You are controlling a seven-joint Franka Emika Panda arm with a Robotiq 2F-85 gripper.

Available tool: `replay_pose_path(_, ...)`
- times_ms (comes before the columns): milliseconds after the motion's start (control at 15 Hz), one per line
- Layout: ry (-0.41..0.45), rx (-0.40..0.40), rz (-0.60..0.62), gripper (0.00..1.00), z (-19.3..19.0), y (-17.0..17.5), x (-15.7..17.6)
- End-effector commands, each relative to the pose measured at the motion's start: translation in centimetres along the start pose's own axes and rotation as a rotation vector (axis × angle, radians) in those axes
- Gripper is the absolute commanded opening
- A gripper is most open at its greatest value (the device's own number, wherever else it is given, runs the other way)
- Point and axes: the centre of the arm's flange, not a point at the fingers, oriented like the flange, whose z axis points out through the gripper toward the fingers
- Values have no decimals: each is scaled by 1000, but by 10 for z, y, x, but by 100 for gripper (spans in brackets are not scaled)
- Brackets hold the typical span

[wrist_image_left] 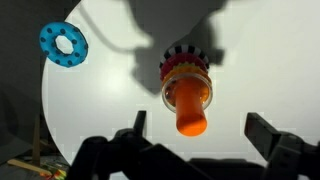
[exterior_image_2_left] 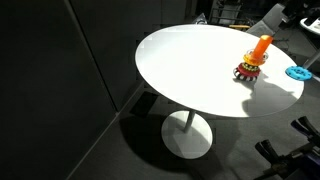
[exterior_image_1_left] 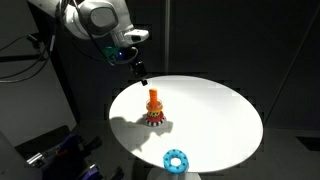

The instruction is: Put the clear ring on the table

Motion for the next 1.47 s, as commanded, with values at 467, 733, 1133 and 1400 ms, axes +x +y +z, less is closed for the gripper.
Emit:
replay_pose_path(467,54,59,29,100,66,-8,5)
replay_pose_path(733,41,54,40,100,83,-8,1)
replay_pose_path(1133,18,44,80,100,104,-5,-6)
replay_pose_path(1400,17,50,93,100,115,-3,-8)
